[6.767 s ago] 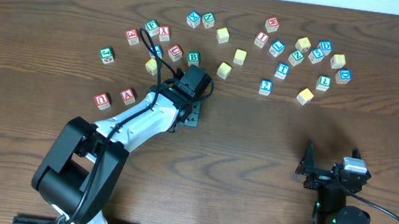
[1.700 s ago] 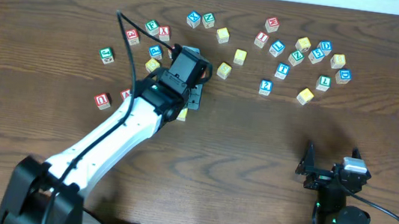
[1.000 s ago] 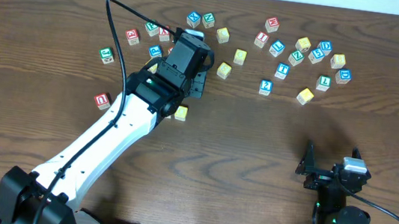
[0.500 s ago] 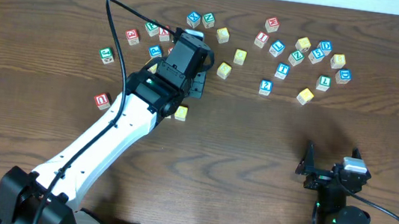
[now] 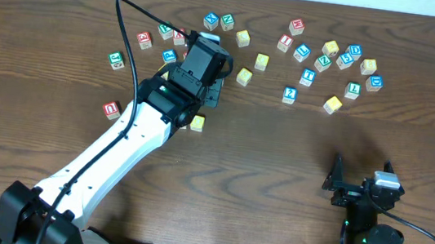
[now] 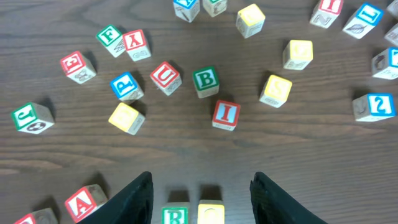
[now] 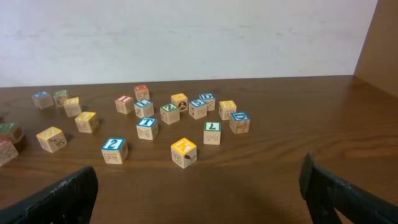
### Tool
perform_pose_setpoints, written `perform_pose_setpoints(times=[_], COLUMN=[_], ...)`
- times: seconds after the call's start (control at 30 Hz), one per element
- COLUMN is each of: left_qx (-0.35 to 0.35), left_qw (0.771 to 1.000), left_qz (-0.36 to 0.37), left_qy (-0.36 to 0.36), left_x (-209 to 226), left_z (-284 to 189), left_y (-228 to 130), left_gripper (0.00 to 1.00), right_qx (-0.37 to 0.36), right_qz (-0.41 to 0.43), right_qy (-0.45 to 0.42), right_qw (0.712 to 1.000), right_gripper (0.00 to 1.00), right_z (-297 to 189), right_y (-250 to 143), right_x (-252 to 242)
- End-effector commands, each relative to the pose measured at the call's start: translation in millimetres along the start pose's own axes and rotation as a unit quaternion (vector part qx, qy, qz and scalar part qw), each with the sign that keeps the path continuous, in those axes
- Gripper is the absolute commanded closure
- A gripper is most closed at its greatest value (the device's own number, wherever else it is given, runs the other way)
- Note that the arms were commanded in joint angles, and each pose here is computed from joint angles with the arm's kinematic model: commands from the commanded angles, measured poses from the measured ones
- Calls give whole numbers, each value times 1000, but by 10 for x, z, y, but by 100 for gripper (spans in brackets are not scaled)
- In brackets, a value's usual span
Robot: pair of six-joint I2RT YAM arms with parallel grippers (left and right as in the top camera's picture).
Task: Spell out ROBOT
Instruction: 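Move the left gripper up over the green B block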
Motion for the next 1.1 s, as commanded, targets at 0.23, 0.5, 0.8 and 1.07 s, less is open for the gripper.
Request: perform_pose_setpoints(times=[0.23,0.5,0.8,1.07], left_qx=[-17,-1,4,-22], left_qw=[999,998,998,998], left_qz=[-4,-18,-31,-51], left_qy=[44,57,59,36], left_x=[223,397,462,517], left_z=[-92,-59,-47,-8], left_y=[115,56,35,151], left_gripper=[50,50,50,50], right_qx=[1,2,1,1], right_qz=[3,3,3,3], right_qy=[1,1,1,1], right_qw=[1000,1000,1000,1000], right_gripper=[1,1,1,1], right_z=[-1,-1,-1,-1], right_y=[-9,-10,-9,-9], right_x=[2,2,2,2])
Point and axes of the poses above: each gripper's point midway between its finger pads, its own z axis out along the fingers, its own x axis along the line the jaws close on, y = z × x, the point moved 4 cm from there along -z, back along the fingers, and after that the axes turned 14 degrees about z, right-handed, at the moved point
